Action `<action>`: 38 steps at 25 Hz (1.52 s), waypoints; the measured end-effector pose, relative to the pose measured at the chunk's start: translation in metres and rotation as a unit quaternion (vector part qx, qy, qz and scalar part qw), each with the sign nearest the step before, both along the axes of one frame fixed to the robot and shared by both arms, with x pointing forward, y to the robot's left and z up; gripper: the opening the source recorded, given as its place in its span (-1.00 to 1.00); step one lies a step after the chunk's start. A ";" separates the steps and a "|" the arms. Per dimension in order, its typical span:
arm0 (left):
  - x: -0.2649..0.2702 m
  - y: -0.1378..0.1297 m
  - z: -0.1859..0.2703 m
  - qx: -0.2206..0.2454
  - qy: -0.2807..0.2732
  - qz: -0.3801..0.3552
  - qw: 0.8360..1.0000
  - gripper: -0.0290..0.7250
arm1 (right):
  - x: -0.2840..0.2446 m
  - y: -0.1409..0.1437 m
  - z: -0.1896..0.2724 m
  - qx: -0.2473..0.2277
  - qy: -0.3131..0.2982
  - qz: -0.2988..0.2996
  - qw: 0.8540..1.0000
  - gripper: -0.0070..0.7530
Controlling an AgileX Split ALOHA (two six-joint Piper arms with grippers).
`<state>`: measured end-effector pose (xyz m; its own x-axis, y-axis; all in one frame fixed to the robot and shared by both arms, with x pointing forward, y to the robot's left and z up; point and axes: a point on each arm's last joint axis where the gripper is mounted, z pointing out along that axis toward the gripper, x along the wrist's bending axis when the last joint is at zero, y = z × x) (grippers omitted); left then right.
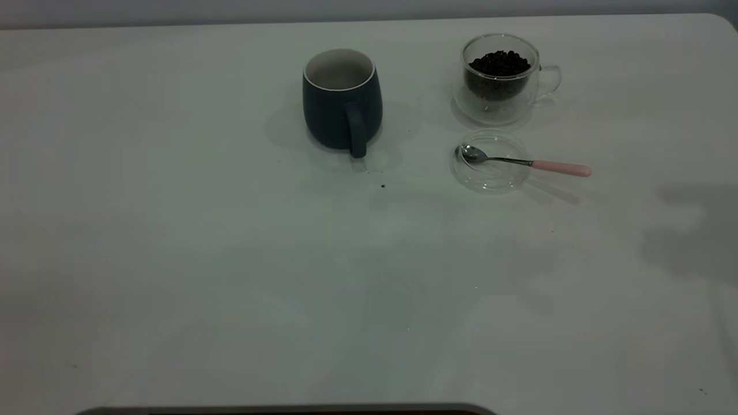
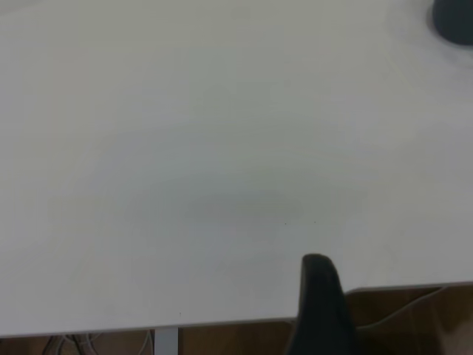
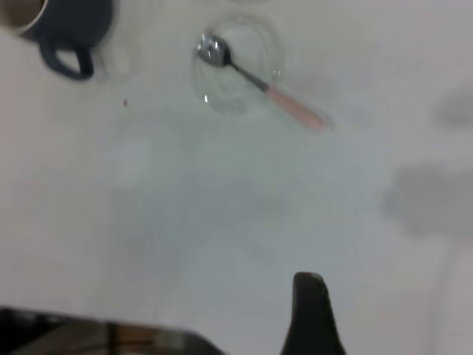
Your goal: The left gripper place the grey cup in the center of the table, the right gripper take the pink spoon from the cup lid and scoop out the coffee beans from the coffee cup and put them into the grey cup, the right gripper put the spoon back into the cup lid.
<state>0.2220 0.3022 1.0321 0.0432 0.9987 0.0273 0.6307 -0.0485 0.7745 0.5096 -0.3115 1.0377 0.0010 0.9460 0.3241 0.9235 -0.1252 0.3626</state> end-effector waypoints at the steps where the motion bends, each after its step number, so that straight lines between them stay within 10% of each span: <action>1: 0.000 0.000 0.000 0.000 0.000 0.000 1.000 0.58 | -0.012 0.001 0.012 -0.008 -0.007 0.006 1.000 0.56; 23: 0.000 0.000 0.000 0.000 0.000 0.000 1.000 0.58 | -0.229 0.031 0.037 -0.122 -0.222 0.070 0.965 0.56; 31: 0.000 0.000 0.000 -0.002 0.000 0.001 1.000 0.58 | -0.250 0.025 0.031 -0.167 -0.262 0.078 0.947 0.55; 38: 0.000 0.000 0.000 -0.002 0.000 0.001 1.000 0.58 | -0.245 0.022 0.008 -0.153 -0.230 0.038 0.960 0.55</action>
<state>0.2220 0.3022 1.0321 0.0405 0.9989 0.0241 0.6309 -0.0443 0.7746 0.2648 -0.2894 1.0459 -0.1483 0.9887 -0.0204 0.6598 0.1143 0.7427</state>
